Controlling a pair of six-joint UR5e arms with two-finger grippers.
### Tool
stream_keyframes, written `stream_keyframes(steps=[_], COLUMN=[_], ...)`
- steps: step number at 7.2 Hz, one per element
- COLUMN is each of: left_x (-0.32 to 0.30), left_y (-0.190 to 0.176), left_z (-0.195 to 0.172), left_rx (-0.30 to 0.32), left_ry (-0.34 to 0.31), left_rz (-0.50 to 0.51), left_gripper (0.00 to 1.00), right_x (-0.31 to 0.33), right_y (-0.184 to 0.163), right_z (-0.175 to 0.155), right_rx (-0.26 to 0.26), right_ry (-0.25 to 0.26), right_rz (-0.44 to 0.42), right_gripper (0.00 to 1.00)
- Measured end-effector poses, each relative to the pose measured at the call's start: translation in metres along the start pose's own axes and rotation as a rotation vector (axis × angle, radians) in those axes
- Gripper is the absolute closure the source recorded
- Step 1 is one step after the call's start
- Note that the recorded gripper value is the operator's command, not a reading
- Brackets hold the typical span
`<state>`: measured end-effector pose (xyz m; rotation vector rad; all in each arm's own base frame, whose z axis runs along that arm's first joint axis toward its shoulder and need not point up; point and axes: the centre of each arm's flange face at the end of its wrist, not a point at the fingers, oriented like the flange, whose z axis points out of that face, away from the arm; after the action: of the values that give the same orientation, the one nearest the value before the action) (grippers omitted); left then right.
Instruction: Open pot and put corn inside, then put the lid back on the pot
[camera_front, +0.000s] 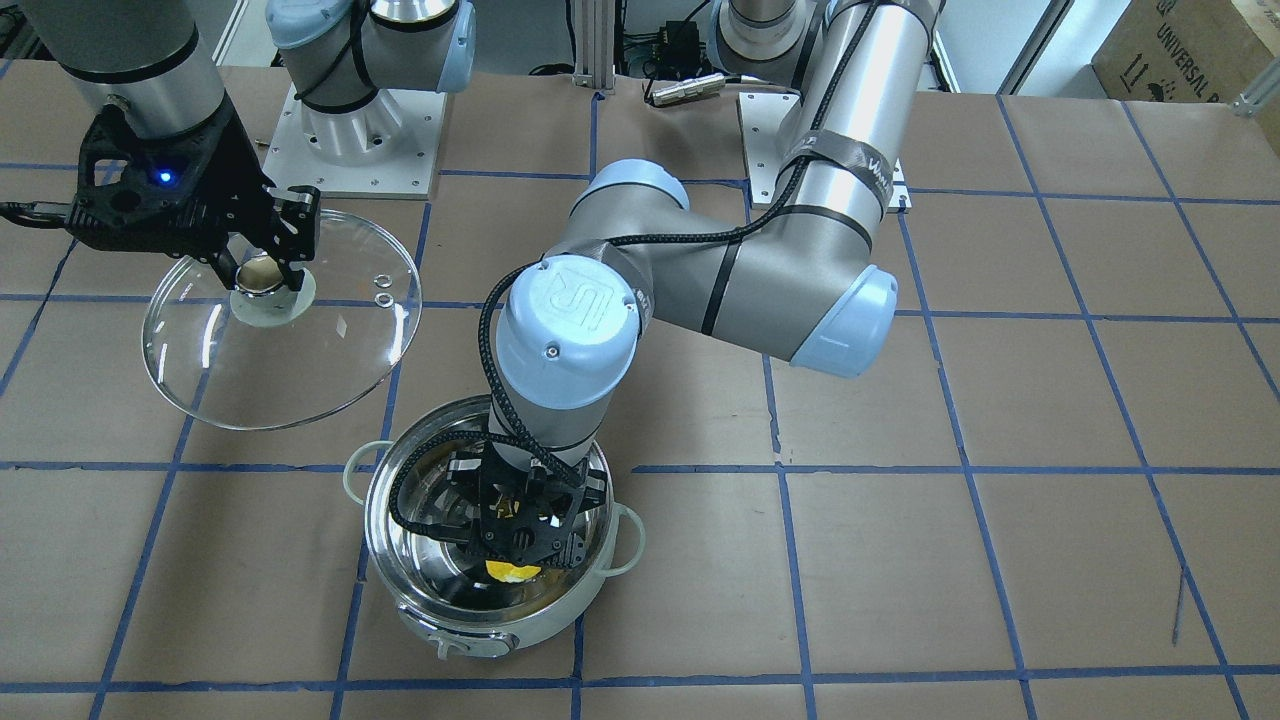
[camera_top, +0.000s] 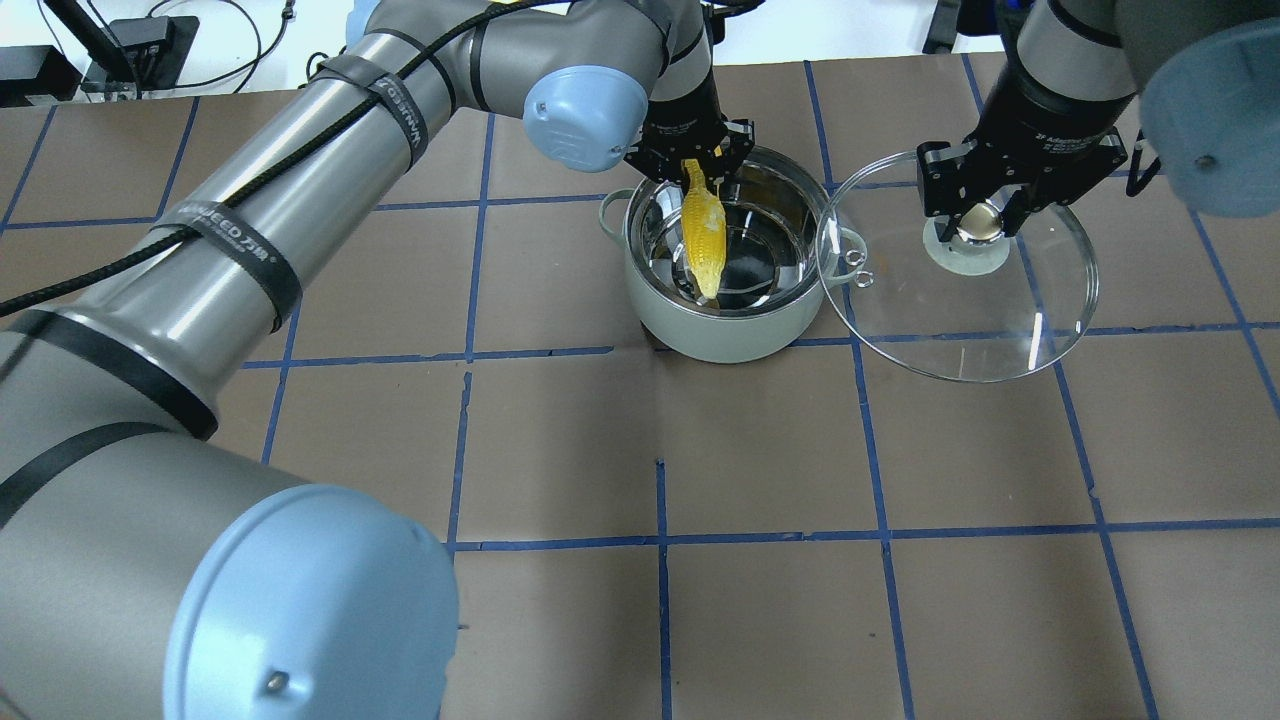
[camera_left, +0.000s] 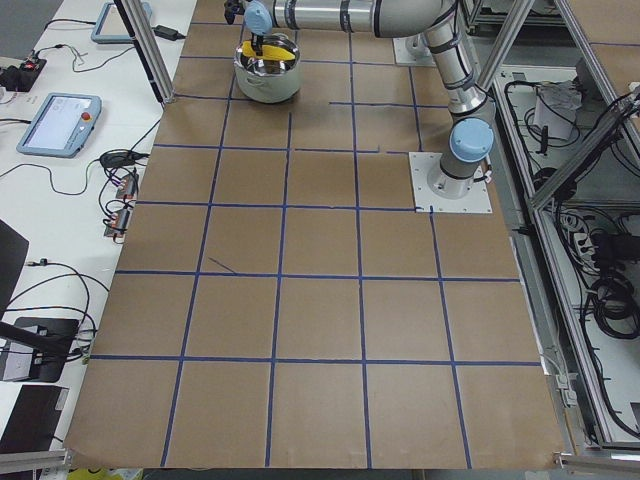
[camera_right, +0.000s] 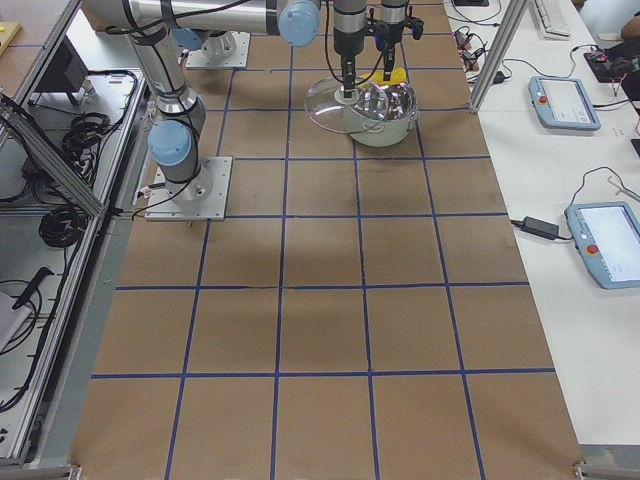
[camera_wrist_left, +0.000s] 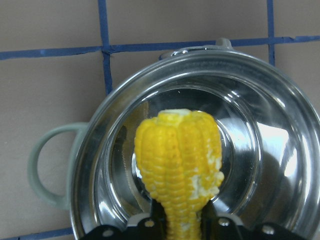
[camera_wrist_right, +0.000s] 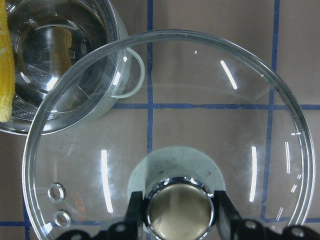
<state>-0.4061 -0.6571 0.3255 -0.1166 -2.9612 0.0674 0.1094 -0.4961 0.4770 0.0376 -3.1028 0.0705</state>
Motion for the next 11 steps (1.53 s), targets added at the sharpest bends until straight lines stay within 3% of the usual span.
stream_keyframes(steps=[1,3,5,7,9,11], left_x=[0.002,0.005,0.004,-0.011,-0.060,-0.132], left_y=[-0.003,-0.003,-0.002,-0.001,0.009,0.052], left_z=[0.014,0.034,0.027,-0.005,-0.050,-0.096], left_rx=[-0.009,-0.026,-0.021,-0.003,0.012,0.010], left_ry=[-0.004,-0.011,-0.010,-0.011,-0.055,-0.122], left_rz=[0.005,0.018,0.021,0.020,0.060,0.053], left_gripper=[0.00,0.00,0.00,0.00,0.00,0.00], right_x=[0.000,0.000,0.000,-0.001,-0.008,-0.035], right_y=[0.000,0.000,0.000,-0.001,-0.009,-0.025], right_z=[0.000,0.001,0.002,0.002,-0.001,-0.002], right_rx=[0.000,-0.003,-0.004,-0.004,0.002,0.010], right_ry=[0.000,-0.001,-0.001,0.002,0.011,0.042], right_rz=[-0.004,-0.006,-0.007,-0.008,-0.017,-0.070], right_gripper=[0.58,0.58,0.58,0.58,0.58,0.58])
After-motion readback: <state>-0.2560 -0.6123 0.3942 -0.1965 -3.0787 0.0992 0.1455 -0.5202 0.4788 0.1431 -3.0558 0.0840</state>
